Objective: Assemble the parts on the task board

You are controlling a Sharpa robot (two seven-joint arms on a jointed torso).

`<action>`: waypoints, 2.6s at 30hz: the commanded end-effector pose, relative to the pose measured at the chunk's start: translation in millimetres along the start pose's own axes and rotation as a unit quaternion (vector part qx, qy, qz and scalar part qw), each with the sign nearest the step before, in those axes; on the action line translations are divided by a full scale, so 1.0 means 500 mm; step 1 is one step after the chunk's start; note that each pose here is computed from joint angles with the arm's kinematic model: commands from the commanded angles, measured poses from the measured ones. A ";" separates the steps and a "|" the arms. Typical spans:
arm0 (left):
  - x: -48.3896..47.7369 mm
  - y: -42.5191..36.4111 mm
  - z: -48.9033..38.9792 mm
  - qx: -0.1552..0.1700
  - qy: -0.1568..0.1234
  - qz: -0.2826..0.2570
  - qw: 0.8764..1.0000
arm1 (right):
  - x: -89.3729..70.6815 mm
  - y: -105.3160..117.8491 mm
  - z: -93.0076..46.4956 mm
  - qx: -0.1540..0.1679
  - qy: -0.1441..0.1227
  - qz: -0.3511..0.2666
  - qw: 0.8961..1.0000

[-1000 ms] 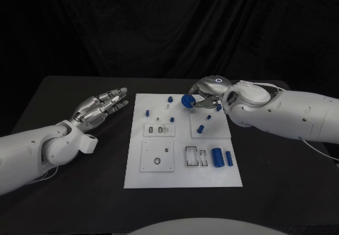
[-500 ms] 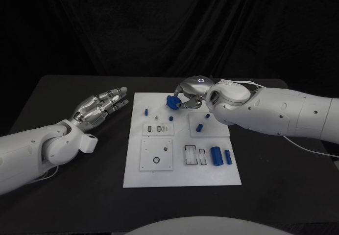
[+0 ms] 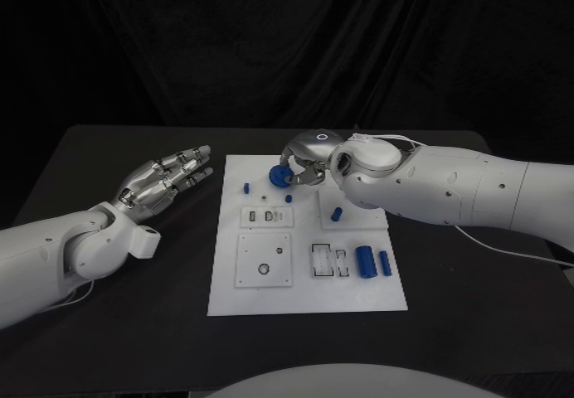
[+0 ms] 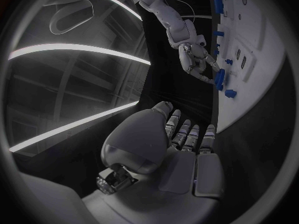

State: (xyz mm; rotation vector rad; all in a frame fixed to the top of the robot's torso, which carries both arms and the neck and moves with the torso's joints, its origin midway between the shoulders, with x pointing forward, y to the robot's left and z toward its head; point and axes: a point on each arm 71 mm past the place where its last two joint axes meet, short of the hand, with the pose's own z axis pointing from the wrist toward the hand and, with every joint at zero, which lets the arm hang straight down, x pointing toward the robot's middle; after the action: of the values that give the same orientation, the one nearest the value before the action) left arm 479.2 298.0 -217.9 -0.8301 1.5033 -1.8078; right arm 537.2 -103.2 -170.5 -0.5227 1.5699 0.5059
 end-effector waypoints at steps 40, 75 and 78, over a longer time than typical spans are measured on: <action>0.006 -0.011 0.008 0.052 0.006 -0.005 0.999 | 0.023 -0.003 -0.008 0.020 0.025 0.001 1.000; 0.020 -0.011 -0.009 0.052 0.011 -0.016 0.998 | -0.058 -0.221 -0.264 0.099 -0.032 0.053 0.993; 0.024 -0.009 -0.011 0.051 0.012 -0.018 0.998 | -0.032 -0.245 -0.287 0.115 -0.027 0.057 0.991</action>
State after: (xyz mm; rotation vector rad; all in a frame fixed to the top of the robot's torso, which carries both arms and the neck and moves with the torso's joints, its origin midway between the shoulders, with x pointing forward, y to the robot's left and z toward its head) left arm 469.6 292.8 -220.1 -0.8397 1.5134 -1.8344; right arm 499.3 -285.5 -146.1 -0.2598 1.6052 0.3849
